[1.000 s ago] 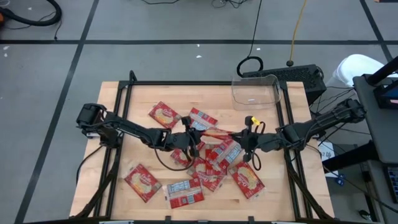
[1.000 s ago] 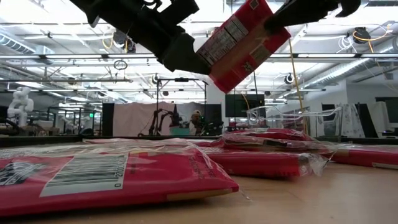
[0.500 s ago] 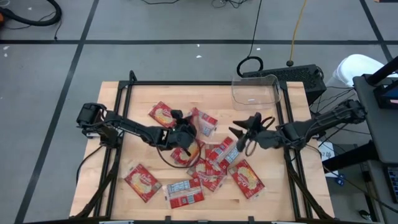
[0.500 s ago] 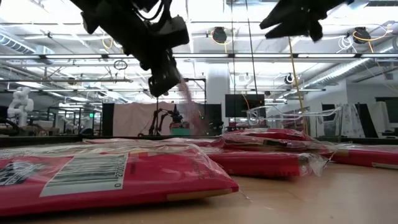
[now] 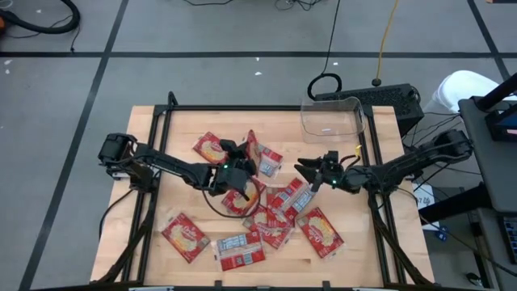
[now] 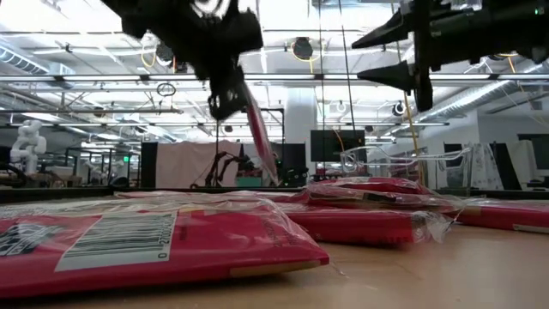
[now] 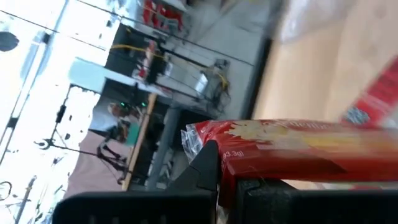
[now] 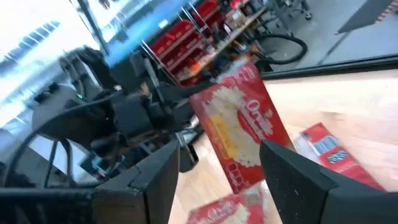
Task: Sort popcorn bags into baskets
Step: Put the red popcorn bag into the transparent bin
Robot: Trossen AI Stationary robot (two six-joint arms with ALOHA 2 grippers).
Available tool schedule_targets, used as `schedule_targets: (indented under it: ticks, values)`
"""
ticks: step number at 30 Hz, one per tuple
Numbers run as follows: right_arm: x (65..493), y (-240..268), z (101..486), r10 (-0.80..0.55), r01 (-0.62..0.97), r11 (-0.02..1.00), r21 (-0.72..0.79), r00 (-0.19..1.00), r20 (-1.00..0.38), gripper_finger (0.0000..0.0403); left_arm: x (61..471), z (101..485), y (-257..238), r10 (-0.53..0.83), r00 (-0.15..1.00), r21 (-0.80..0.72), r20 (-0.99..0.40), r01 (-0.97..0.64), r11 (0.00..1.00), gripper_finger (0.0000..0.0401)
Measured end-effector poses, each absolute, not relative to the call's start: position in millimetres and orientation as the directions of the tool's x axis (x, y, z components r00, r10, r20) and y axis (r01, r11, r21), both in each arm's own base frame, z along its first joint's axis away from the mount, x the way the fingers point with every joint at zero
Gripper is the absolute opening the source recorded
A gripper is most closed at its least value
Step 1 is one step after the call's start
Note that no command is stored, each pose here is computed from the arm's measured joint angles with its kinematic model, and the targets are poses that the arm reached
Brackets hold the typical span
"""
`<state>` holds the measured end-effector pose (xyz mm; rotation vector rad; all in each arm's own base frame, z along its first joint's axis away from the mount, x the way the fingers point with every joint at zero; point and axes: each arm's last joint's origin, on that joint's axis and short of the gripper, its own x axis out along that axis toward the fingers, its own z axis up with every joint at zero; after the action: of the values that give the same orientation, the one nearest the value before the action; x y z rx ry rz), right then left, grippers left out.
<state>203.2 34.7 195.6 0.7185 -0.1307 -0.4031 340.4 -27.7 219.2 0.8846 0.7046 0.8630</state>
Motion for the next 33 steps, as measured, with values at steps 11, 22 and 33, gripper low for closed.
schedule_targets:
  ticks: [11, 22, 33]
  values:
    - [221, 26, 182, -0.286, 0.258, 0.714, 0.651, 0.956, -0.065, 0.0217, 337, 286, -32, 0.787, 0.617, 0.727, 0.026, -0.552, 0.408, 0.0002]
    - [237, 29, 178, -0.241, 0.119, 0.717, 0.687, 0.967, 0.084, 0.0217, 337, 299, -24, 0.755, 0.646, 0.668, 0.111, -0.611, 0.424, 0.0002]
    - [265, 22, 181, -0.261, 0.143, 0.747, 0.649, 0.961, 0.088, 0.0217, 338, 297, -25, 0.723, 0.683, 0.666, 0.105, -0.588, 0.459, 0.0003]
